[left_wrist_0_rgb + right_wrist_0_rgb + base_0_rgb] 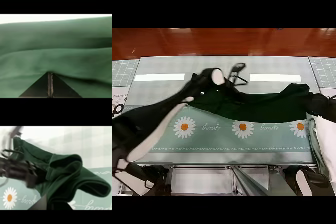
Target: Fold the shirts.
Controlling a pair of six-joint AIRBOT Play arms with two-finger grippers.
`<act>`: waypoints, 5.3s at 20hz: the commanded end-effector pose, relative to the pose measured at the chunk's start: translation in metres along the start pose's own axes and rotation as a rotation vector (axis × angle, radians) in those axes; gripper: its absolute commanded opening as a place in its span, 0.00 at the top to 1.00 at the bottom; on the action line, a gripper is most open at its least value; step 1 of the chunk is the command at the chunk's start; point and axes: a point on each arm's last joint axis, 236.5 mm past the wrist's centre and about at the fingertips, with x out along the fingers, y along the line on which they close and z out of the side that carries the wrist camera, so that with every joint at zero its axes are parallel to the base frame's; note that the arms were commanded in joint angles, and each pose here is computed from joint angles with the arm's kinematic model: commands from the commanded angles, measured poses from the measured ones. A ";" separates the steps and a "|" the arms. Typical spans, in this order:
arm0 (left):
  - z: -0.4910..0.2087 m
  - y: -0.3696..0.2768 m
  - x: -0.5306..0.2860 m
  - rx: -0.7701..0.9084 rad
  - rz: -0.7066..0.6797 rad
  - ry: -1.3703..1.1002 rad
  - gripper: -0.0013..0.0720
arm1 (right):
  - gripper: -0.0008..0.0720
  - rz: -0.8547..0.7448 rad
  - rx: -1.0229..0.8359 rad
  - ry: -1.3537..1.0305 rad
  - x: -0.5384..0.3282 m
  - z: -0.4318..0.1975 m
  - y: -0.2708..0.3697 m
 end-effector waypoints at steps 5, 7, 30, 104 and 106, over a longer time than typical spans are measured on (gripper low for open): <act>-0.043 -0.060 0.036 0.142 -0.034 0.174 0.96 | 0.96 0.008 0.014 -0.001 -0.004 -0.004 0.004; -0.029 -0.013 -0.004 0.085 0.055 0.167 0.96 | 0.96 0.047 0.005 0.018 0.003 -0.006 0.013; -0.126 0.157 -0.307 -0.476 0.283 -0.611 0.95 | 0.93 0.493 0.145 0.460 0.372 -0.060 0.184; -0.115 0.134 -0.255 -0.416 0.201 -0.482 0.95 | 0.96 -0.812 0.681 0.059 -0.213 0.048 -0.220; -0.112 0.135 -0.257 -0.415 0.205 -0.498 0.95 | 0.96 -0.888 0.852 0.122 -0.214 -0.018 -0.228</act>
